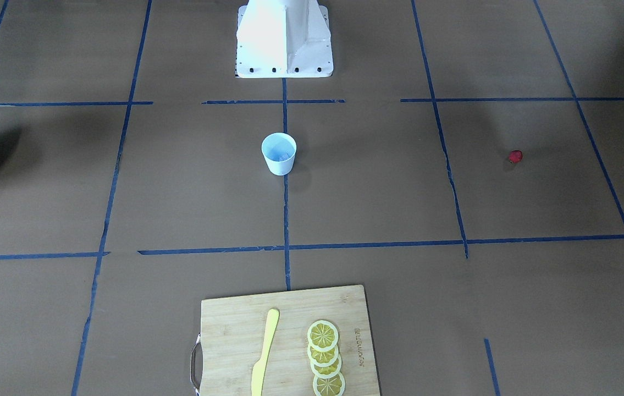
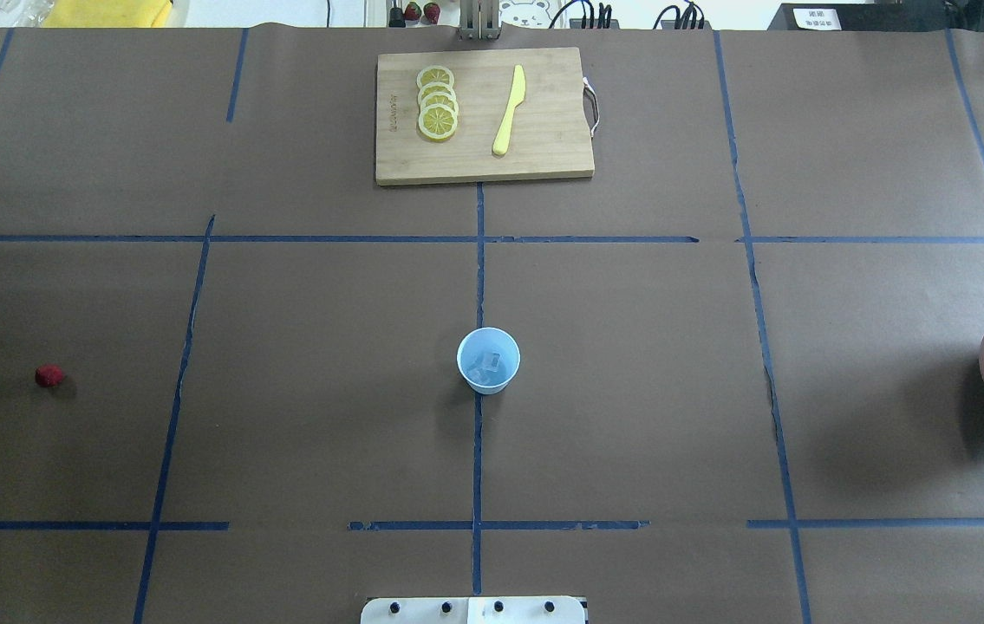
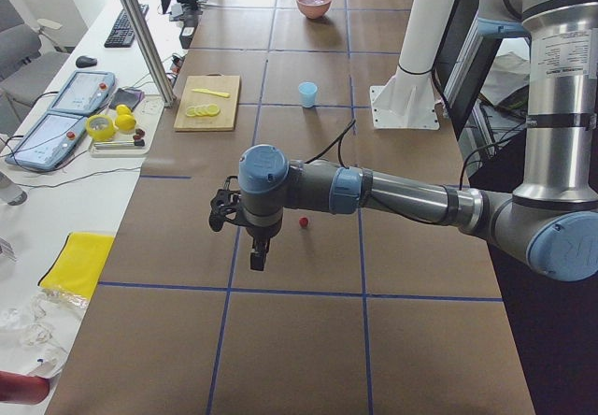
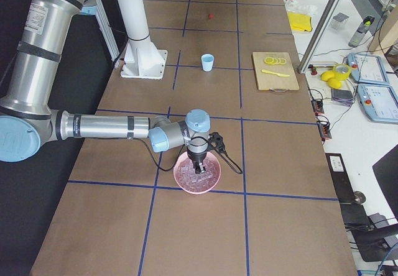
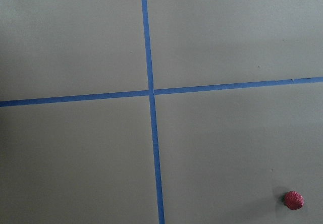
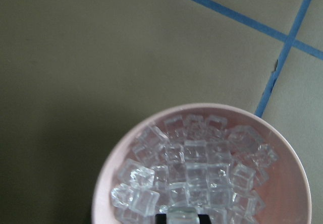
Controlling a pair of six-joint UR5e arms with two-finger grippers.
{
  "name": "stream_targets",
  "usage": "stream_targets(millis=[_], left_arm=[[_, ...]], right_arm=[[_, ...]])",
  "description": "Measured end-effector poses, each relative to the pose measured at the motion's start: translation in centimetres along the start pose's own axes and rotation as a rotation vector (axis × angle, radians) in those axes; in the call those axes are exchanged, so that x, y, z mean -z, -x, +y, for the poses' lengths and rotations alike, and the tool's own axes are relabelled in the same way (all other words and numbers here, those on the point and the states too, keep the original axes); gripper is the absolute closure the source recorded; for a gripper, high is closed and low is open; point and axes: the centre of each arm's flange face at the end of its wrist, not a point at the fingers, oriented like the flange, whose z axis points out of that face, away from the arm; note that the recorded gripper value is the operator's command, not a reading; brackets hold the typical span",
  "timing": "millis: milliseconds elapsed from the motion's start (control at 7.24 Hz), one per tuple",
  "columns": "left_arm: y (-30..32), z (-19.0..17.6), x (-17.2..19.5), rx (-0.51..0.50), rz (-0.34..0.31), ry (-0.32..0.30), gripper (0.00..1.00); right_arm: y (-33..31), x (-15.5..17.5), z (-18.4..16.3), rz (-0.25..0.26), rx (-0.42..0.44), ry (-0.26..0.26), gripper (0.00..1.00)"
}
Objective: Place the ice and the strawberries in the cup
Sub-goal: 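Carry the ice cube with the right gripper toward the blue cup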
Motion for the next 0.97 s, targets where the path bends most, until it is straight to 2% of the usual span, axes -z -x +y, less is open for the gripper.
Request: stream_targets(millis=[138, 414, 690, 966], left_arm=[[0.1, 0.2, -0.1, 0.003, 0.0, 0.002, 0.0], [0.4, 0.6, -0.4, 0.009, 0.002, 0.008, 0.0], [0.8, 0.7, -0.7, 0.017, 0.002, 0.016, 0.0], [1.0, 0.7, -1.0, 0.021, 0.002, 0.02, 0.0]], right_arm=[[2.0, 2.5, -2.7, -0.014, 0.002, -0.02, 1.0], [9.4, 5.0, -10.7, -0.077, -0.011, -0.044, 1.0], [21.5, 4.5, -17.8, -0.135, -0.068, -0.024, 1.0], [35.0, 3.1, -22.7, -0.126, -0.142, -0.011, 1.0]])
